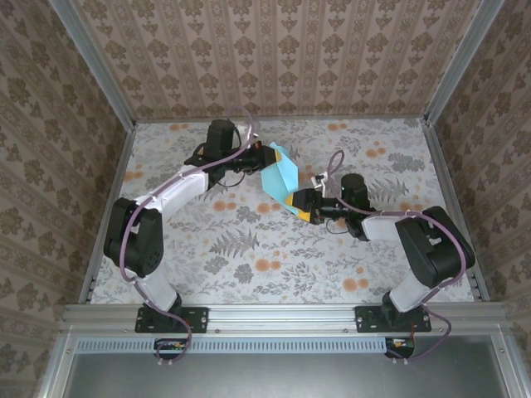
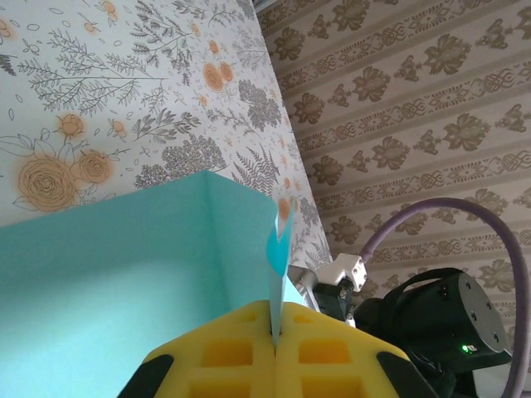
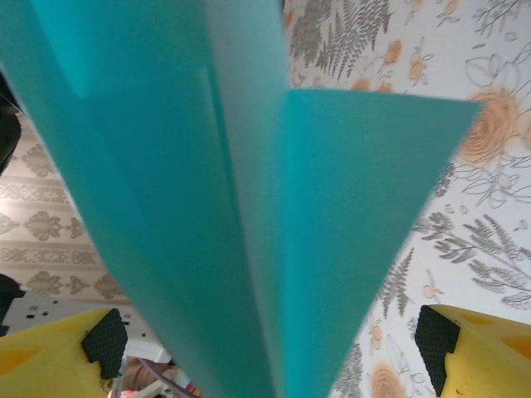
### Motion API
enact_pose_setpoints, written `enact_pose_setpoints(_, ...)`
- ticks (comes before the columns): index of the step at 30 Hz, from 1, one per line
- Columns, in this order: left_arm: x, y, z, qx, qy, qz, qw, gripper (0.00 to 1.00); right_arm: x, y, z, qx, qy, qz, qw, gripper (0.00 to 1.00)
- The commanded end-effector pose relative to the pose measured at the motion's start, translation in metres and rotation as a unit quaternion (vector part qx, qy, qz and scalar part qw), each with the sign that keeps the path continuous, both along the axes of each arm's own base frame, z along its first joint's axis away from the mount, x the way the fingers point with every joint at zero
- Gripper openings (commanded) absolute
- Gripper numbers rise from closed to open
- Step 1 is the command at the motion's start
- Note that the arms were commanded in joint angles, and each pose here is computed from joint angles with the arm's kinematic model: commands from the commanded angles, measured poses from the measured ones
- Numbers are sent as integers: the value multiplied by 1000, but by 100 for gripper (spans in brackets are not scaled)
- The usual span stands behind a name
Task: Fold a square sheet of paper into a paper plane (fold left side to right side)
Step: Turn over the paper at the center of the table.
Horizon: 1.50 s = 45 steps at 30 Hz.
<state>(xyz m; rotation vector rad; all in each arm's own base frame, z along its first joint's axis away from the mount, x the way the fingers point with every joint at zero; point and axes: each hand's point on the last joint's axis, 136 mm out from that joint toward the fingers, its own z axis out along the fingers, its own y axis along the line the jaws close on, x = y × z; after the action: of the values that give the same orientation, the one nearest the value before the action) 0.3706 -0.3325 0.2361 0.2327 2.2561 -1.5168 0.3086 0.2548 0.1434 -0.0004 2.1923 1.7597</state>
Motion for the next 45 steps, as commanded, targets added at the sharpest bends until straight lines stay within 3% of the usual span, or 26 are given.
enact_pose_setpoints(1, -7, -1, 18, -28, -6, -10, 1000, 5, 4, 7, 26, 28, -37, 19, 999, 85)
enact_pose_setpoints(6, -9, 0, 10, -30, 5, -8, 1000, 5, 13, 2, 46, 36, -65, 7, 997, 69)
enact_pose_setpoints(17, -10, 0, -1, -29, 17, -8, 999, 5, 24, -13, 63, 35, -89, -23, 995, 51)
enact_pose_setpoints(25, -12, 1, -5, -30, 19, -9, 999, 7, 25, -14, 65, 32, -92, -28, 995, 29)
enact_pose_setpoints(28, -13, 3, -8, -23, 21, -9, 999, 12, 23, -15, 62, 21, -91, -27, 995, 23)
enact_pose_setpoints(32, -14, 13, -15, 1, 16, -1, 1000, 37, 19, -18, 55, -12, -88, -28, 996, 20)
enact_pose_setpoints(36, -9, 47, -22, 44, 7, 37, 998, 50, 14, -26, 44, -75, -85, -32, 993, 17)
enact_pose_setpoints(40, -13, 85, -25, 87, -4, 79, 993, 55, 8, -45, 30, -205, -89, -43, 974, 13)
enact_pose_setpoints(43, -19, 111, -22, 126, -28, 116, 985, 59, 4, -68, 20, -348, -99, -56, 930, 12)
enact_pose_setpoints(45, -24, 127, -17, 150, -47, 143, 977, 61, 3, -86, 18, -461, -115, -66, 877, 12)
